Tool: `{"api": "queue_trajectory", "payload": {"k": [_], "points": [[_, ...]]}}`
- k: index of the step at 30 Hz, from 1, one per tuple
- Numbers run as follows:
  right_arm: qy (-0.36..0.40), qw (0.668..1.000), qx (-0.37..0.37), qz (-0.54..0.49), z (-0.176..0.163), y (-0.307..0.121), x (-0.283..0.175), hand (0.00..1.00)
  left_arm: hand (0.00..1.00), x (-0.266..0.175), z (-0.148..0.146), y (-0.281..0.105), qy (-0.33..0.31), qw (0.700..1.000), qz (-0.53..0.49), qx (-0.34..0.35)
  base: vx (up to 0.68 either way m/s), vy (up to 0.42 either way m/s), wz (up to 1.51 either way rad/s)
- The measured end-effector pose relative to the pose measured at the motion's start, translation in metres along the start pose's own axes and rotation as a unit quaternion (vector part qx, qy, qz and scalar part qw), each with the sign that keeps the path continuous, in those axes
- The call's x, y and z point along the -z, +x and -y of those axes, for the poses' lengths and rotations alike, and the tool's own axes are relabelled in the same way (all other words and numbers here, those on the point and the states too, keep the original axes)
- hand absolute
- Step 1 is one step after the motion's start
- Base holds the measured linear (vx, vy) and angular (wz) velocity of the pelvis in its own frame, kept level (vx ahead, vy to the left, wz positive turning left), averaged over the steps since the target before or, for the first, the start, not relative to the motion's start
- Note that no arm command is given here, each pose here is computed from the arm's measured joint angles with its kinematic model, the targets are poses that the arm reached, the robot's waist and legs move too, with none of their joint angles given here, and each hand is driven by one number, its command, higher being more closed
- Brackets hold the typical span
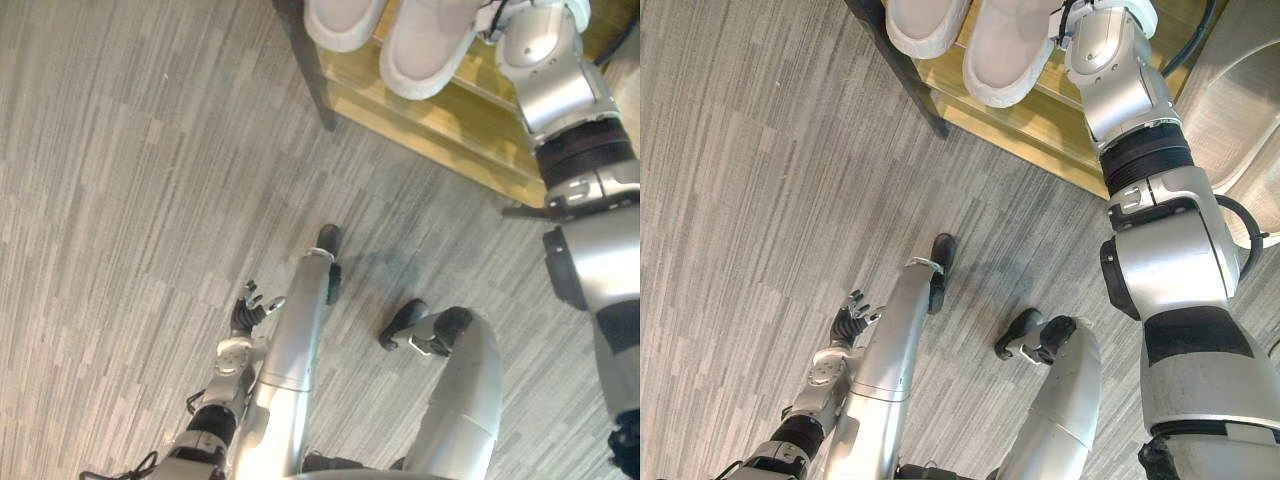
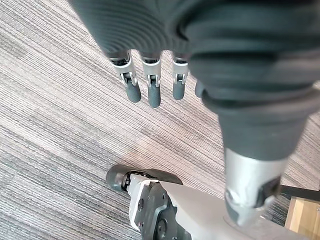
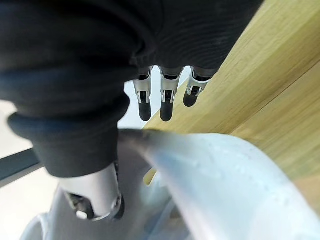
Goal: Organize the slippers on the shoe rack
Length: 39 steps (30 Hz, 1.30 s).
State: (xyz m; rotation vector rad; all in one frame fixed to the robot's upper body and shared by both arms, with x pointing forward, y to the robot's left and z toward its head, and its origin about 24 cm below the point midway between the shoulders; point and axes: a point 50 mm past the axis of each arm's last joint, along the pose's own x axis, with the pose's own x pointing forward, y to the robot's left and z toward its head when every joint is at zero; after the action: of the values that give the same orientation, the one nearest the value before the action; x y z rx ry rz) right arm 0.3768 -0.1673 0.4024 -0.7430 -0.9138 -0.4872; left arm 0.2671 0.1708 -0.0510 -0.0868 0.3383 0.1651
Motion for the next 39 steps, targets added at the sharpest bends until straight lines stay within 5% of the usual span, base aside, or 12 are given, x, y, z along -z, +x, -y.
{"api": "queue_trajectory", "payload": {"k": [8,19,29,39], "points": [[0.049,0.997,0.033,0.046,0.006,-0.01,-0.017,0.0,0.0,0.0,-0.005,0.002,-0.006,1.0,-0.004,-0.02,0.05,-0.014,-0.03],[0.241,0.965,0.105,0.0,-0.019,-0.062,-0.029,0.0,0.0,0.001,-0.024,0.003,-0.017,0.998,-0.013,-0.066,0.08,-0.06,-0.04],[0.44,0.879,0.058,-0.173,-0.084,-0.131,-0.02,0.0,0.0,0.001,-0.028,0.003,-0.028,0.996,-0.014,-0.087,0.06,-0.031,0.0],[0.487,0.834,0.111,-0.236,-0.074,-0.141,0.013,0.0,0.0,-0.002,-0.027,0.005,-0.05,0.992,-0.015,-0.114,0.0,-0.003,0.0]]}}
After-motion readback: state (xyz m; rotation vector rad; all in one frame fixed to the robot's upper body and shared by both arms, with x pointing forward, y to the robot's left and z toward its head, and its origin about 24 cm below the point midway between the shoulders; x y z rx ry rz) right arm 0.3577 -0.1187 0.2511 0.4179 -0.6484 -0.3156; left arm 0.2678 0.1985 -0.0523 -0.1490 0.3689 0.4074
